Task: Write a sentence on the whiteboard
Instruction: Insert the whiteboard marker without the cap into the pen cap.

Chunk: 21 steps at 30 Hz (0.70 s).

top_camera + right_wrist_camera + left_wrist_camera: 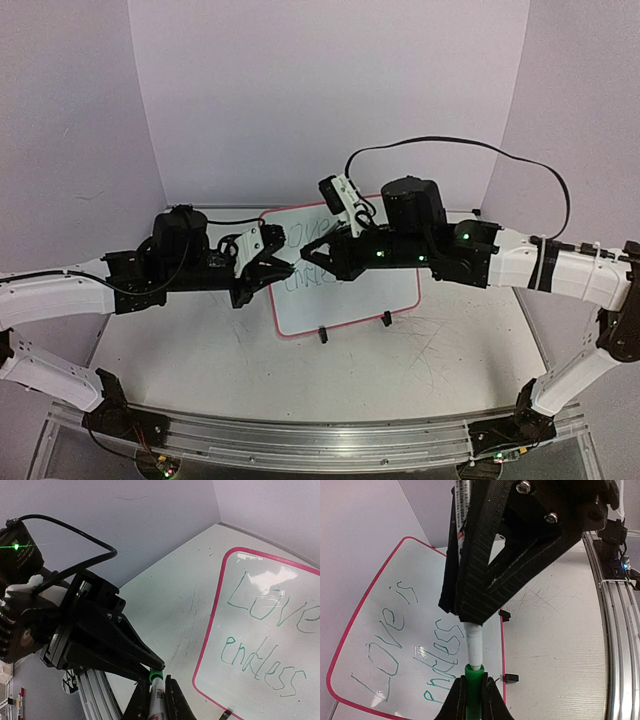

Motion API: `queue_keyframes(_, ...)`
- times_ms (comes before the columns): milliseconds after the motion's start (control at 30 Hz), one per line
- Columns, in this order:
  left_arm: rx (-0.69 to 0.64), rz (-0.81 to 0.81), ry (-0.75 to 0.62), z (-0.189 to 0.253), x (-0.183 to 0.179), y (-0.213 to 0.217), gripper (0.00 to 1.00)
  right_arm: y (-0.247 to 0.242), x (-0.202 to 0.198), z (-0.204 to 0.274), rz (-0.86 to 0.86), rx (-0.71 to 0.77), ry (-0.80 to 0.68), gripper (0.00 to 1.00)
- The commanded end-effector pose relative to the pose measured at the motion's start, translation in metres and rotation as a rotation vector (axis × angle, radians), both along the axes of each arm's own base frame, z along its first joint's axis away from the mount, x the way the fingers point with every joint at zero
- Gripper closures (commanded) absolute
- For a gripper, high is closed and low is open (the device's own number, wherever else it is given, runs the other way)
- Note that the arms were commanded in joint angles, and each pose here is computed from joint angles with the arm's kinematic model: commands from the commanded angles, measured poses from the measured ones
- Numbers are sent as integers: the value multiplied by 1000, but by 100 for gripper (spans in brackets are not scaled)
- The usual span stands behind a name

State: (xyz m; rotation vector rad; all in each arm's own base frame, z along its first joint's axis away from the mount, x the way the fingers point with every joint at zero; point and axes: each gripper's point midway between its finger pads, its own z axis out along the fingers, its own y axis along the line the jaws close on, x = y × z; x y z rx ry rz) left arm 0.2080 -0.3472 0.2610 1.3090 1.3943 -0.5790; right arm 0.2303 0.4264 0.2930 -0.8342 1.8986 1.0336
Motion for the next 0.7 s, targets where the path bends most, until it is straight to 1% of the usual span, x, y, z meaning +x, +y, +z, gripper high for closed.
queue_keyframes(0, -49, -8, -33, 16, -1, -4, 100, 14, 3, 16, -3, 50, -12, 100)
queue_keyframes(100, -64, 38, -24, 23, 6, -4, 100, 20, 8, 11, -35, 53, 28, 100)
queue_keyframes(200, -104, 155, -8, 39, 23, -1, 100, 23, 18, 0, -125, 44, 117, 100)
queue_keyframes(233, -114, 175, 2, 42, 26, -1, 100, 25, 17, -6, -129, 44, 148, 100)
queue_keyframes(333, -140, 244, -26, 59, 31, -4, 100, 35, 14, -16, -134, 69, 270, 100)
queue_keyframes(433, -124, 279, -79, 70, 29, -12, 100, 42, 12, -30, -164, 46, 383, 100)
queue_keyframes(567, -118, 265, -86, 77, 26, -20, 100, 59, -1, -42, -100, 17, 443, 100)
queue_keyframes(633, -128, 213, -65, 79, 17, -24, 100, 67, -10, -47, -31, 11, 454, 100)
queue_keyframes(667, -138, 167, -46, 79, 9, -27, 100, 71, -18, -48, 36, 9, 448, 100)
